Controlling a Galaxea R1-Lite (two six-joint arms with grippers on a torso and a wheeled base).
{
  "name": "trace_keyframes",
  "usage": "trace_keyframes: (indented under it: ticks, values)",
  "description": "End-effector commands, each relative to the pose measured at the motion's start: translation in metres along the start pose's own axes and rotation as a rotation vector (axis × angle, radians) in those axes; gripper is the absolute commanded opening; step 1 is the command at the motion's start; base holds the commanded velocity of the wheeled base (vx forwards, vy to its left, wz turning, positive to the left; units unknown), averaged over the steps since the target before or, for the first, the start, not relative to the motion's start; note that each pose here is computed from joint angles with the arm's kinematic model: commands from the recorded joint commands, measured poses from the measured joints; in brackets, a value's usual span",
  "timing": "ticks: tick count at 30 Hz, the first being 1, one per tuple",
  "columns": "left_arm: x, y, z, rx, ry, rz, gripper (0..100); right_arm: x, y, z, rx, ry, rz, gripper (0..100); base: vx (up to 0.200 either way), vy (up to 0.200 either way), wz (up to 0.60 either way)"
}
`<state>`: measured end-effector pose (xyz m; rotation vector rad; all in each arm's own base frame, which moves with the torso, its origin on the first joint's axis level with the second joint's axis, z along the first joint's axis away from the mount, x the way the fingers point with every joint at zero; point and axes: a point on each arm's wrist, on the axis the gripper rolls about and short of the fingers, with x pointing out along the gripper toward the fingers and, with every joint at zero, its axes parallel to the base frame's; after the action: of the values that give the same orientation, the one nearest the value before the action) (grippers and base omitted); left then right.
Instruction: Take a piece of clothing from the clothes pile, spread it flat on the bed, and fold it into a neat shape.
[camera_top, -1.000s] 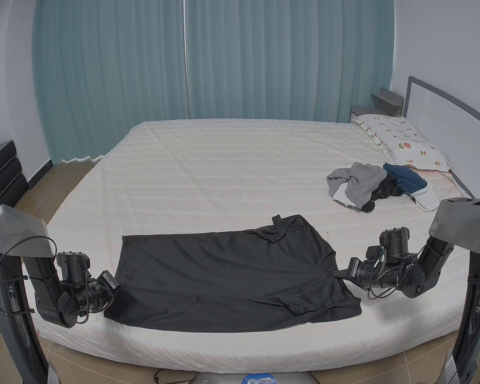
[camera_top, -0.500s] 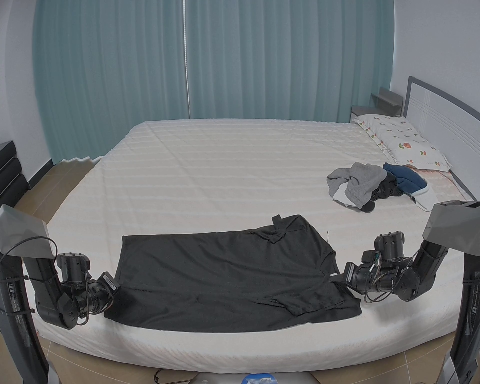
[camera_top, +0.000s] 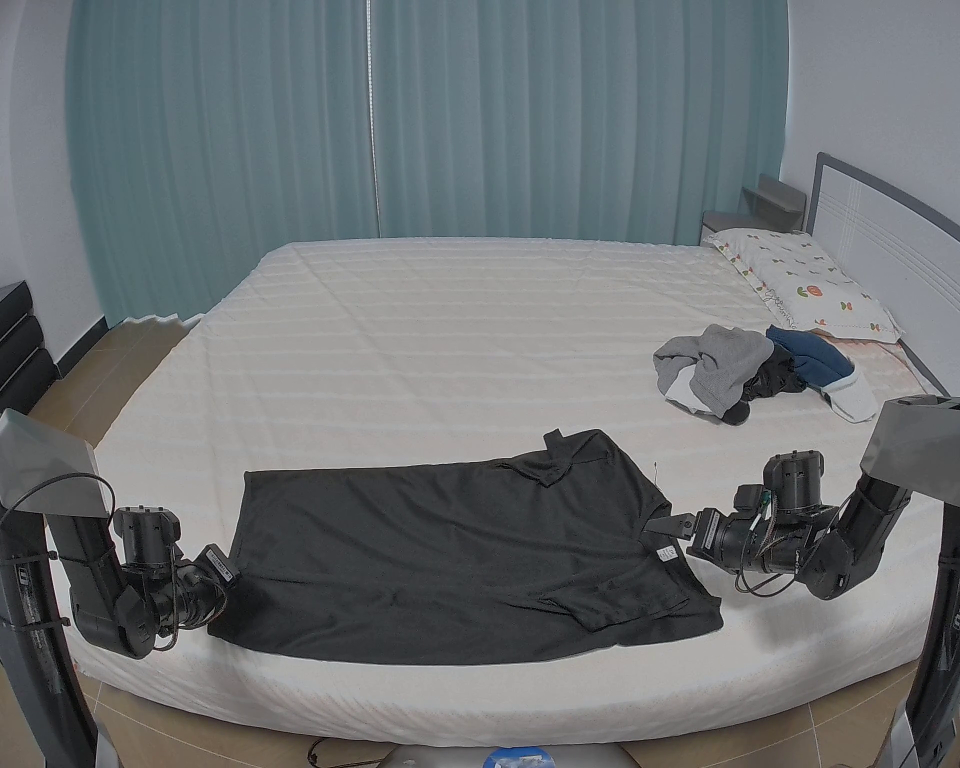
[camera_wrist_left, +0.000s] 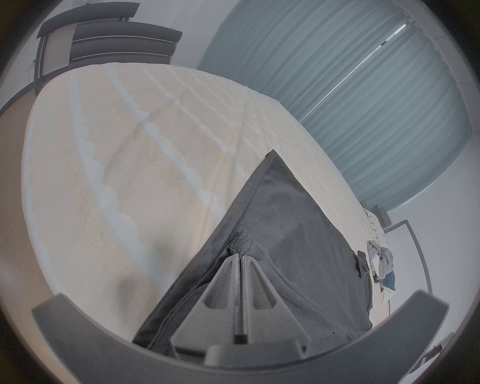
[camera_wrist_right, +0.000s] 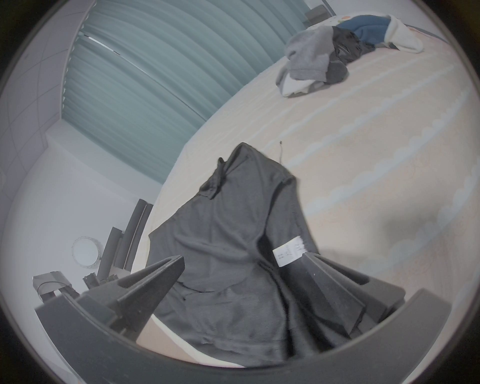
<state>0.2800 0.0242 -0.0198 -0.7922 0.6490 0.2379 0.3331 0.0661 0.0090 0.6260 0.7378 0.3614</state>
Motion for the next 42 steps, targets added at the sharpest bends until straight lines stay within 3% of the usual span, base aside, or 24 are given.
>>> trace_keyframes:
  ticks: [1, 8, 13, 27, 42]
  values:
    - [0.0, 0.0, 0.0, 0.0, 0.001, 0.002, 0, 0.005, 0.017, -0.007, -0.037, 0.028, 0.046, 100, 0.0, 0.0, 0.0]
    - [0.001, 0.0, 0.0, 0.0, 0.0, 0.0, 0, 0.042, 0.012, -0.028, -0.09, 0.03, 0.093, 100, 0.0, 0.0, 0.0]
    - [0.001, 0.0, -0.001, 0.0, 0.002, -0.001, 0, 0.05, 0.005, -0.029, -0.084, 0.027, 0.089, 100, 0.0, 0.0, 0.0]
    - [0.001, 0.0, -0.001, 0.0, 0.004, 0.001, 0, 0.042, -0.01, -0.023, -0.048, 0.008, 0.061, 100, 0.0, 0.0, 0.0]
    - [0.001, 0.001, -0.002, -0.001, 0.008, 0.004, 0, 0.014, -0.009, -0.037, -0.044, 0.011, 0.07, 100, 0.0, 0.0, 0.0]
